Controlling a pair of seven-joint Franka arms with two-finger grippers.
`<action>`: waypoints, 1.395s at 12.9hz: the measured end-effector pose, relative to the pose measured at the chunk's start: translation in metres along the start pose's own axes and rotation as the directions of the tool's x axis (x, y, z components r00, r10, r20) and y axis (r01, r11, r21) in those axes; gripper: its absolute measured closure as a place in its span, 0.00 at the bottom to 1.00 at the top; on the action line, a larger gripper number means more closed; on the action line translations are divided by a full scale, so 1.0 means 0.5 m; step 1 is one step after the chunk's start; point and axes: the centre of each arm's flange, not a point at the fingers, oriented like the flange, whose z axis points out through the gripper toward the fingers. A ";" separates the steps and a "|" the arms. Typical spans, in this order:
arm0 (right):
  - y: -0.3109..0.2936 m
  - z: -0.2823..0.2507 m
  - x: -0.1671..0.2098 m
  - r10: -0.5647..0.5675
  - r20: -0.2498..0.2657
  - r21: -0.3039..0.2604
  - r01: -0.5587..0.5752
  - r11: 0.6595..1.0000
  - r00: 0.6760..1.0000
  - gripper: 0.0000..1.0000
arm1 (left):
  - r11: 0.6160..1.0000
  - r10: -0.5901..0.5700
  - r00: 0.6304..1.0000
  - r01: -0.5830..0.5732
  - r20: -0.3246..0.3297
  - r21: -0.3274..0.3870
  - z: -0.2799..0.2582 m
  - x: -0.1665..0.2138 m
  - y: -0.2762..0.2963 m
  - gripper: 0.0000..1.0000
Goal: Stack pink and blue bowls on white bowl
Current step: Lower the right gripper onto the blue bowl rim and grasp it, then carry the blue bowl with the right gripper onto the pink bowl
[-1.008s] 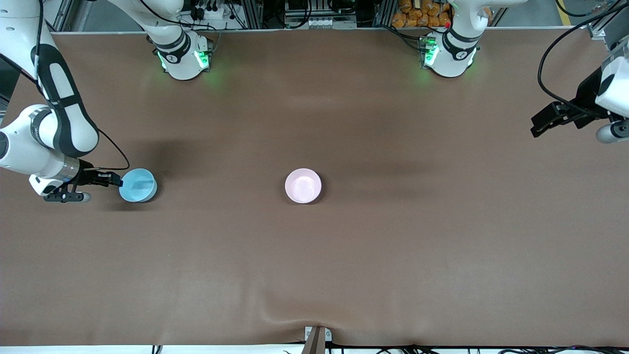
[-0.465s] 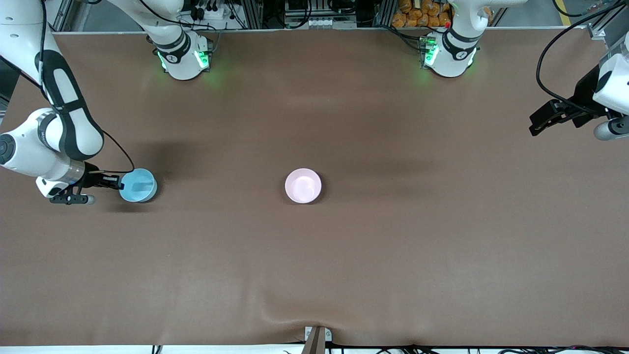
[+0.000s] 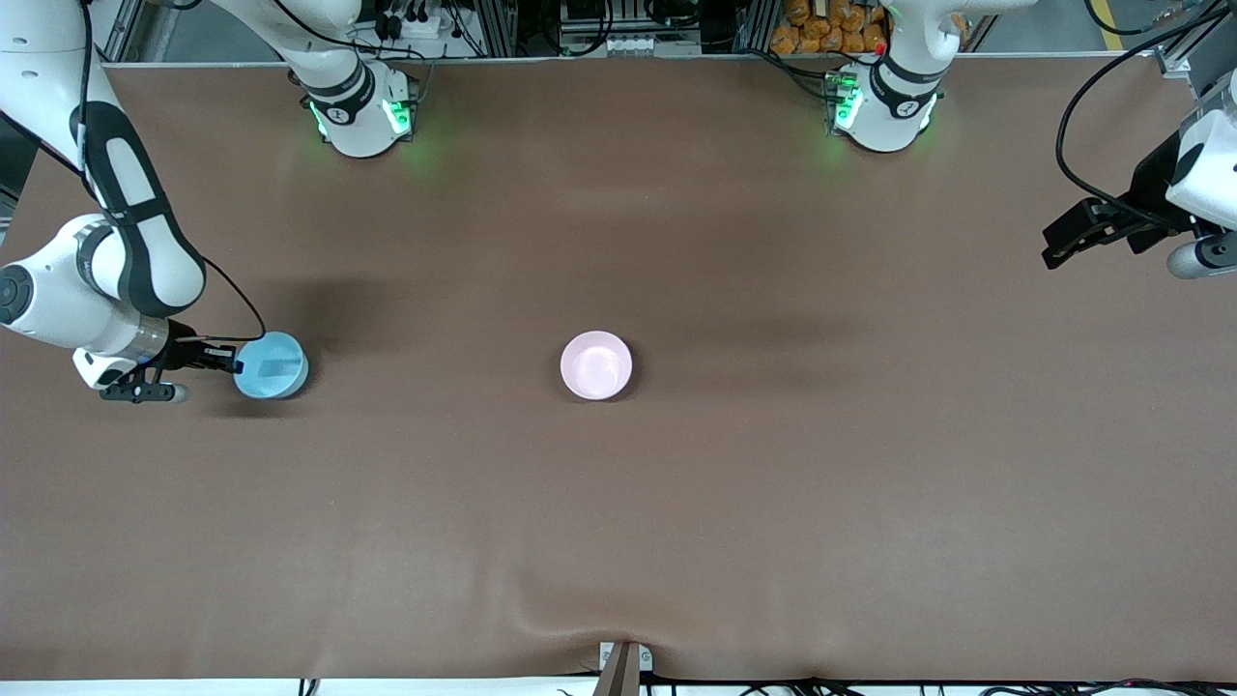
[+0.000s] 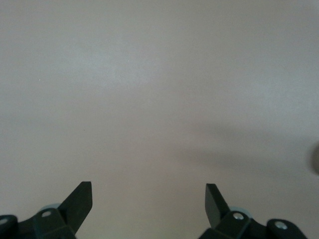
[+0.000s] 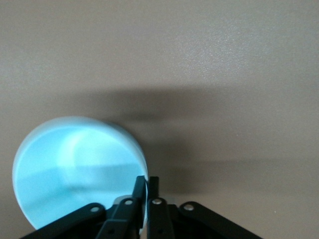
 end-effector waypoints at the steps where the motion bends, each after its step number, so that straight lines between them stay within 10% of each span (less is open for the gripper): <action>1: 0.000 0.000 0.000 -0.007 0.000 0.000 0.007 1.000 1.000 0.98 | 1.000 0.000 1.000 0.000 -0.002 0.000 0.000 0.000 0.000 0.00; 9: -0.104 -0.118 0.046 0.033 0.066 0.084 -0.039 0.996 0.997 0.98 | 1.000 0.000 1.000 0.000 0.001 0.000 0.005 0.001 0.000 0.00; 18: -0.653 -0.235 0.056 0.369 0.054 0.053 -0.372 0.927 0.928 0.98 | 1.000 0.000 1.000 0.000 0.007 0.001 0.010 0.000 0.000 0.00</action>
